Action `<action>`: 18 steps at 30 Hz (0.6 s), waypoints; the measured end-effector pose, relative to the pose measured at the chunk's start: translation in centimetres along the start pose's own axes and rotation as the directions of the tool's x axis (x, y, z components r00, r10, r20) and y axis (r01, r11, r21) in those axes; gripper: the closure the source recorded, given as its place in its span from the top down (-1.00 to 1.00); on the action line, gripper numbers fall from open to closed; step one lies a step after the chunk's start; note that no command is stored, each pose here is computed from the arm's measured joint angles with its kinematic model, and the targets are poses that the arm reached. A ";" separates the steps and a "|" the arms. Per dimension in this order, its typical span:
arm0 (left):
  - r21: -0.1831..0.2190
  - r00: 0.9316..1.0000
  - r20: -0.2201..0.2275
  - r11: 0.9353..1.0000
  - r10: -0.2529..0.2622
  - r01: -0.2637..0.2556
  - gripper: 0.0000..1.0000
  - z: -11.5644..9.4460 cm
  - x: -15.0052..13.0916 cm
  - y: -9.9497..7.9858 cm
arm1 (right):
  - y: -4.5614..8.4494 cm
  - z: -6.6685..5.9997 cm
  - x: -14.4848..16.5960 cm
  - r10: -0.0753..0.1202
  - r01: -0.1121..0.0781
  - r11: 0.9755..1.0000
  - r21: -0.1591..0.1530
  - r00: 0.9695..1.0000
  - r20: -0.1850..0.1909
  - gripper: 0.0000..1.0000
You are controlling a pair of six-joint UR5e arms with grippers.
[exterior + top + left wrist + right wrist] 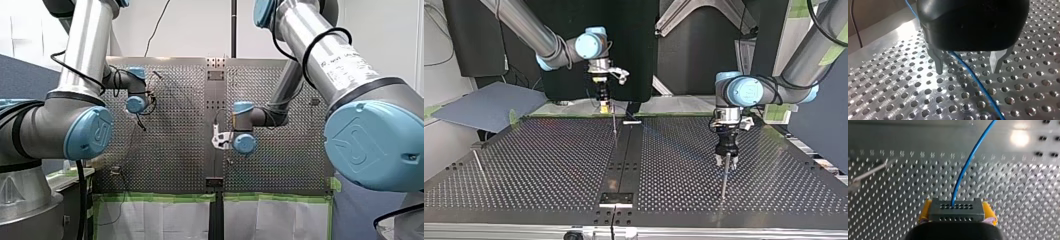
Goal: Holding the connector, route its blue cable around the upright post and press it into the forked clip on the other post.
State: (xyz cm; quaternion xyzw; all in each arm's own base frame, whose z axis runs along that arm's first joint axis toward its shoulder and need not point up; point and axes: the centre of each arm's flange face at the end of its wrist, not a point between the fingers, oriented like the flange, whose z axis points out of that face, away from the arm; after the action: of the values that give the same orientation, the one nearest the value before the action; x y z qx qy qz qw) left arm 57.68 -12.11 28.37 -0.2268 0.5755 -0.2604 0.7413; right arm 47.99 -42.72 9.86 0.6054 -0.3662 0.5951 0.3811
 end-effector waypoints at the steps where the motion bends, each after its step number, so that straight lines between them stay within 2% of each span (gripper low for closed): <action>1: 0.000 1.000 0.000 1.000 0.000 0.000 0.85 0.0 0.0 0.0 | 0.2 -0.2 -0.2 0.000 0.000 1.000 -0.006 1.000 0.000 -1.00; 6: -0.003 1.000 -0.003 1.000 0.000 0.000 0.85 0.0 0.0 0.0 | 1.6 -1.2 -1.5 -0.001 0.001 0.999 -0.046 1.000 0.002 -1.00; 12: -0.003 1.000 -0.005 1.000 0.000 0.000 0.85 -0.1 0.1 0.0 | 2.8 -2.3 -2.7 0.000 0.000 0.997 -0.077 1.000 0.004 -1.00; 16: -0.004 1.000 -0.007 1.000 0.000 0.000 0.85 -0.1 0.1 0.0 | 3.8 -3.4 -4.3 0.003 -0.001 0.994 -0.112 1.000 0.017 -1.00; 18: -0.004 1.000 -0.007 1.000 0.000 0.000 0.85 -0.1 0.1 0.0 | 4.5 -4.0 -5.5 0.004 0.000 0.991 -0.132 1.000 0.031 -1.00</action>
State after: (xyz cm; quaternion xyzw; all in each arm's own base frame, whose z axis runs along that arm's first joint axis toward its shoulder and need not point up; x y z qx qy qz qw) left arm 57.59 -12.18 28.25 -0.2276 0.5787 -0.2600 0.7387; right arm 42.10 -41.17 4.49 0.5877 -0.4111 0.5605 0.4141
